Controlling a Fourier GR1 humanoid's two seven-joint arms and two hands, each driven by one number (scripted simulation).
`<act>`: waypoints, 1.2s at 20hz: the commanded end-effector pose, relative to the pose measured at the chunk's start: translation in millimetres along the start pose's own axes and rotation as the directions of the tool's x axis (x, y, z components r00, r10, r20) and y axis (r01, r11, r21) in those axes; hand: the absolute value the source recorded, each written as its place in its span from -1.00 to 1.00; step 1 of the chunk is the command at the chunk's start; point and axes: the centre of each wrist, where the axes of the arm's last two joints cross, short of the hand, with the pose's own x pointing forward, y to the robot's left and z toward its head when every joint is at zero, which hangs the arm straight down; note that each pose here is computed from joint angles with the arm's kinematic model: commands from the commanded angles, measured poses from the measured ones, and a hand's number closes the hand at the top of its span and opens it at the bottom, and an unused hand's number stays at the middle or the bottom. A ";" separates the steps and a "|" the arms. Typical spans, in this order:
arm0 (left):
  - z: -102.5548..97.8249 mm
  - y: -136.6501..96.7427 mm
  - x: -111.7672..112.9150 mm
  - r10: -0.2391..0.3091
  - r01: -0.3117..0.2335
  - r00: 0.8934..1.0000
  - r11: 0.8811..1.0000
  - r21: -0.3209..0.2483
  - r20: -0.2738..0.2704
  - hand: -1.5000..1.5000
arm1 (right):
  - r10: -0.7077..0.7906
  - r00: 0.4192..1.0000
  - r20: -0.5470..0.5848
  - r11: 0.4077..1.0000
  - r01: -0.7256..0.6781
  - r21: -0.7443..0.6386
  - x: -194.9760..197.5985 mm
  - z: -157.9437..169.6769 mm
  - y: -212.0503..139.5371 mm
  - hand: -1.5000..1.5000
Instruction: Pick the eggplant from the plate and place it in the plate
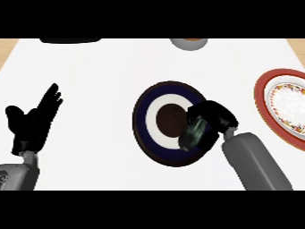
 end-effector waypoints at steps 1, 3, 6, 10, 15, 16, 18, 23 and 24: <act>-0.1 4.1 4.0 0.001 -0.001 1.000 1.000 -0.005 -0.006 0.00 | 0.047 0.987 -0.153 0.961 -0.086 -0.262 0.1 16.1 2.1 1.00; 7.8 -4.2 -5.0 0.004 -0.004 1.000 1.000 -0.009 -0.001 0.00 | 0.061 0.984 -0.165 0.906 -0.124 -0.405 4.4 24.2 -18.5 1.00; 2.7 9.3 5.1 0.005 -0.005 1.000 1.000 0.014 -0.007 0.00 | 0.064 0.984 -0.167 0.769 -0.156 -0.620 18.9 41.4 -50.6 1.00; 2.2 -12.6 -3.4 0.008 -0.008 1.000 1.000 -0.003 -0.005 0.00 | 0.039 0.967 -0.251 0.599 -0.224 -0.769 27.8 62.1 -58.0 1.00; 8.3 -1.5 -3.2 -0.004 0.004 1.000 1.000 -0.013 0.011 0.00 | -0.084 0.942 -0.324 0.505 -0.240 -0.829 24.8 111.3 -77.8 1.00; 1.6 -14.7 14.1 0.005 -0.005 1.000 1.000 -0.027 -0.003 0.00 | -0.150 0.943 -0.295 0.501 -0.185 -0.846 8.6 116.3 -83.4 1.00; -4.5 -14.7 6.5 0.002 -0.002 1.000 1.000 -0.019 0.007 0.00 | -0.196 0.932 -0.306 0.475 -0.183 -0.861 -22.3 117.6 -88.6 1.00; -13.5 -10.9 6.5 0.009 -0.009 1.000 1.000 -0.025 0.013 0.00 | -0.276 0.905 -0.323 0.457 -0.173 -0.873 -52.1 141.7 -110.4 1.00; -9.6 -21.3 2.7 0.012 -0.011 1.000 1.000 -0.025 0.023 0.00 | -0.286 0.896 -0.341 0.460 -0.184 -0.869 -69.9 134.2 -83.7 1.00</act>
